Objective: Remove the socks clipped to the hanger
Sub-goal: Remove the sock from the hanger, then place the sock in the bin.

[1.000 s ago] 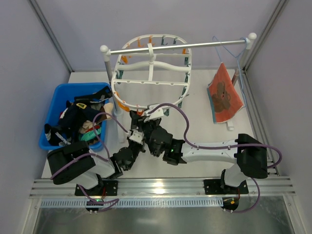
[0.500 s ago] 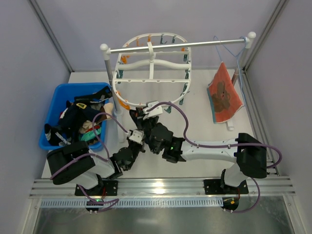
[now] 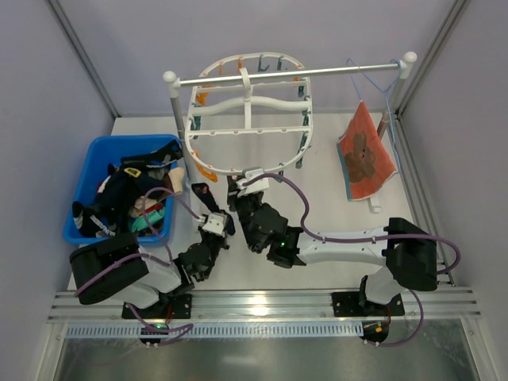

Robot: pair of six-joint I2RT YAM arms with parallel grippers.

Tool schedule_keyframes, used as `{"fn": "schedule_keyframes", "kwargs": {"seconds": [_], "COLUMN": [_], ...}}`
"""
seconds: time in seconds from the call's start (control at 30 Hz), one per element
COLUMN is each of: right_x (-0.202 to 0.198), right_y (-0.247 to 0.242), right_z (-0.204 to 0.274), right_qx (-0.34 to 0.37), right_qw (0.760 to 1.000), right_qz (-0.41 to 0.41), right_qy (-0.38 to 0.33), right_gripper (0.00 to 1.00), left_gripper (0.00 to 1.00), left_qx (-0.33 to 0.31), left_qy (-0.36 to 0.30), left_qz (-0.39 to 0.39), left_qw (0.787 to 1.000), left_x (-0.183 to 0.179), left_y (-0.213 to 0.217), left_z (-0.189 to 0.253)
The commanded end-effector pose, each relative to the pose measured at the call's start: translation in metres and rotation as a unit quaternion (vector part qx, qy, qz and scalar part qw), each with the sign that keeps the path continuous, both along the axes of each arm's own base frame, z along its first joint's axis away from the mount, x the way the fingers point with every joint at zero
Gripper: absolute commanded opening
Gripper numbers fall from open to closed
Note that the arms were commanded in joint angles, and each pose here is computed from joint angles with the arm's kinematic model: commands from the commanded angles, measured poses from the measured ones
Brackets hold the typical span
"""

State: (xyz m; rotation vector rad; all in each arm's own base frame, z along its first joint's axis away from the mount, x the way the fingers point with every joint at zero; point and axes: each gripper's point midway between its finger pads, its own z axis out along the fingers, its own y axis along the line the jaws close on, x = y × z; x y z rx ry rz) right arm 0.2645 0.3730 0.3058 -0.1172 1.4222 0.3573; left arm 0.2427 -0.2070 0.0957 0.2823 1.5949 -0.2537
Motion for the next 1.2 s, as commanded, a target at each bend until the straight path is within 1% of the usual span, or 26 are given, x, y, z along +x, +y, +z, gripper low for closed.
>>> {"fn": "schedule_keyframes", "kwargs": {"seconds": [0.0,0.07,0.13,0.17,0.23,0.27,0.3,0.33,0.37,0.4,0.47,0.5,0.53,0.6,0.63,0.67,0.7,0.73,0.77,0.8,0.87,0.9,0.93,1.1,1.13,1.17], "right_x": [0.001,0.001,0.000,-0.002,-0.004,-0.006,-0.007,-0.009,-0.011,-0.012,-0.014,-0.015,-0.016,-0.011,-0.012,-0.010,-0.008,-0.001,-0.001,0.002,0.002,0.002,0.000,0.002,0.001,0.004], "right_y": [-0.026,-0.030,-0.034,-0.039,-0.042,-0.048,-0.051,-0.057,-0.064,-0.068,-0.077,-0.082,-0.086,-0.096,-0.097,-0.100,-0.104,-0.117,-0.118,-0.131,-0.143,-0.148,-0.155,-0.186,-0.193,-0.204], "right_z": [0.015,0.008,0.003,-0.001,-0.007,-0.012,-0.015,-0.025,-0.023,-0.025,-0.038,-0.038,-0.047,-0.051,-0.063,-0.068,-0.073,-0.083,-0.085,-0.093,-0.097,-0.100,-0.107,-0.111,-0.118,-0.113], "right_qx": [0.035,0.029,0.030,0.027,0.021,0.021,0.023,0.019,0.027,0.030,0.019,0.021,0.014,0.020,0.018,0.026,0.036,0.037,0.054,0.058,0.069,0.069,0.065,0.074,0.072,0.086], "right_qw": [0.999,0.999,0.999,0.999,0.999,0.999,0.999,0.999,0.999,0.999,0.999,0.999,1.000,0.999,1.000,0.999,0.999,0.998,0.997,0.997,0.996,0.997,0.997,0.996,0.996,0.996], "right_qz": [-0.032,-0.033,-0.033,-0.034,-0.031,-0.030,-0.028,-0.027,-0.028,-0.027,-0.028,-0.028,-0.024,-0.025,-0.008,-0.002,0.003,-0.002,0.018,0.012,0.010,0.009,0.006,-0.006,-0.009,-0.019], "right_qy": [-0.007,-0.005,-0.003,-0.003,-0.001,-0.001,-0.001,0.001,0.000,0.001,0.005,0.005,0.011,0.015,0.023,0.029,0.035,0.043,0.048,0.049,0.047,0.046,0.048,0.040,0.044,0.036], "right_gripper": [0.33,0.66,0.75,0.80,0.81,0.88,0.89,0.90,0.91,0.93,0.94,0.95,0.95,0.96,0.96,0.96,0.96,0.96,0.96,0.96,0.96,0.96,0.97,0.97,0.97,0.97], "left_gripper": [0.00,0.00,0.00,0.00,0.00,0.00,0.00,0.00,0.00,0.00,0.00,0.00,0.00,0.00,0.00,0.00,0.00,0.00,0.00,0.00,0.00,0.00,0.00,0.00,0.00,0.00], "left_qx": [-0.123,-0.125,-0.135,-0.113,-0.103,-0.122,-0.098,-0.104,-0.130,-0.113,-0.134,-0.108,-0.108,-0.132,-0.125,-0.138,-0.135,-0.139,-0.151,-0.142,-0.141,-0.153,-0.145,-0.180,-0.193,-0.194], "left_qy": [-0.063,-0.062,-0.061,-0.043,-0.026,-0.028,-0.011,-0.012,-0.021,-0.013,-0.020,-0.006,-0.002,-0.015,-0.006,-0.013,-0.007,0.006,0.000,0.024,0.031,0.024,0.036,0.029,0.013,0.009], "left_qz": [0.044,0.059,0.066,0.070,0.071,0.069,0.068,0.067,0.068,0.072,0.077,0.077,0.078,0.095,0.095,0.105,0.104,0.080,0.101,0.091,0.124,0.132,0.142,0.185,0.191,0.216], "left_qw": [0.989,0.989,0.987,0.990,0.992,0.990,0.993,0.992,0.989,0.991,0.988,0.991,0.991,0.987,0.988,0.985,0.985,0.987,0.983,0.985,0.982,0.979,0.979,0.966,0.962,0.957], "left_x": [0.004,0.004,0.003,0.003,0.004,0.003,0.002,0.000,-0.002,-0.004,-0.004,-0.005,-0.005,0.000,0.001,0.007,0.011,0.014,0.026,0.034,0.055,0.064,0.074,0.105,0.110,0.117], "left_y": [0.015,0.022,0.026,0.027,0.024,0.024,0.026,0.029,0.034,0.039,0.049,0.052,0.054,0.066,0.068,0.074,0.074,0.066,0.077,0.070,0.085,0.088,0.089,0.120,0.126,0.142], "left_z": [0.057,0.058,0.063,0.053,0.053,0.066,0.056,0.060,0.074,0.068,0.089,0.083,0.087,0.112,0.111,0.124,0.125,0.125,0.141,0.134,0.137,0.153,0.147,0.180,0.201,0.206]}}
